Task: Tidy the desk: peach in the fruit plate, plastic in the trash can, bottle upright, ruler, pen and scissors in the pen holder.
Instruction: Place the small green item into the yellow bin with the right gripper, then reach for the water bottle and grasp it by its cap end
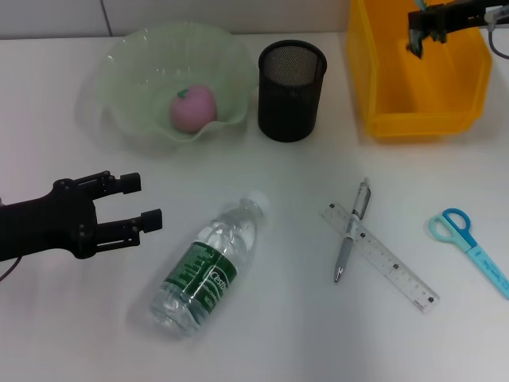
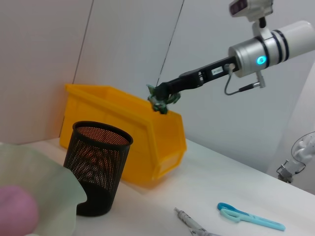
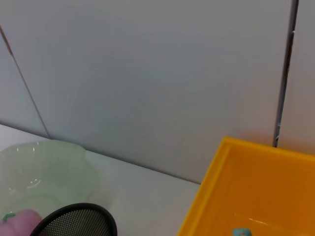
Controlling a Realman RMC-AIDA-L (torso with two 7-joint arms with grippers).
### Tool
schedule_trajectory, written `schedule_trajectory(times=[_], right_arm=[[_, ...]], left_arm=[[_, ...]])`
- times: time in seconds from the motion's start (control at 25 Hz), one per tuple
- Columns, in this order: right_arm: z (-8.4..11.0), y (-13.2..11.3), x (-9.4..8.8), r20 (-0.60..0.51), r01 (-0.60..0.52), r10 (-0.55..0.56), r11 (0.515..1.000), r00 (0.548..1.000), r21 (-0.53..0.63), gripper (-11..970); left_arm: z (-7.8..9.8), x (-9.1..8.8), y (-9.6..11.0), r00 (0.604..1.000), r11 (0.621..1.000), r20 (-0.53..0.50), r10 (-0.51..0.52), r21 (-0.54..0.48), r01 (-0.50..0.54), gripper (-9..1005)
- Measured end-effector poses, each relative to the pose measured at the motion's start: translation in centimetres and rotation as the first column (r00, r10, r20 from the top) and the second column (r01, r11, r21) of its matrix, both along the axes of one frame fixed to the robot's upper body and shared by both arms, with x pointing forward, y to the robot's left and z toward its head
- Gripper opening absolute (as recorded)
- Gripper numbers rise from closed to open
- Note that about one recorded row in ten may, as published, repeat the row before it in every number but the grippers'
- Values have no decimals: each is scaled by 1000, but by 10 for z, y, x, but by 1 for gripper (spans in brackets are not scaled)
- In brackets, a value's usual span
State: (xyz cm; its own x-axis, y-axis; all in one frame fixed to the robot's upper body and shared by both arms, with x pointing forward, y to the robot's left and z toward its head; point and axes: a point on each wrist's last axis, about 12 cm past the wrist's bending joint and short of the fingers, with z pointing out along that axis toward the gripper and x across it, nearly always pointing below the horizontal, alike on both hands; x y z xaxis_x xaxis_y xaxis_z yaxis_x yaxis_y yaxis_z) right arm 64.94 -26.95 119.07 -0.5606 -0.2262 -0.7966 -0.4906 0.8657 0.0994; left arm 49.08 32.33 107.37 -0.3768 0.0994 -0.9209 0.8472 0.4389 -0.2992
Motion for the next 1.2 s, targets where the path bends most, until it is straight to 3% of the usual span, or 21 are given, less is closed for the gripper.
schedule_trajectory(times=[0.4,0.64,0.76,0.84,0.96,1.2], right_arm=[[1,-3,-2,8,0,0,1000,1000,1,553],[7,-11,-31,37,-131,128,987,991,93,748],[3,-24,-64,72,-285,276,940,958,188,748],[-1,-27,-71,75,-314,305,928,949,202,748],[-25,-39,-102,104,-429,416,874,903,227,748],[-59,-45,-133,124,-527,514,798,848,294,749]], left_arm=[[2,3,-1,1000,1000,2,-2,-3,2,768],[9,10,-1,998,1000,-67,3,-27,-5,766],[16,16,0,994,999,-113,5,-37,-9,765],[23,21,0,988,999,-153,9,-33,-15,765],[37,33,-9,971,1000,-238,-2,14,6,764],[52,53,-35,936,993,-351,9,110,32,761]])
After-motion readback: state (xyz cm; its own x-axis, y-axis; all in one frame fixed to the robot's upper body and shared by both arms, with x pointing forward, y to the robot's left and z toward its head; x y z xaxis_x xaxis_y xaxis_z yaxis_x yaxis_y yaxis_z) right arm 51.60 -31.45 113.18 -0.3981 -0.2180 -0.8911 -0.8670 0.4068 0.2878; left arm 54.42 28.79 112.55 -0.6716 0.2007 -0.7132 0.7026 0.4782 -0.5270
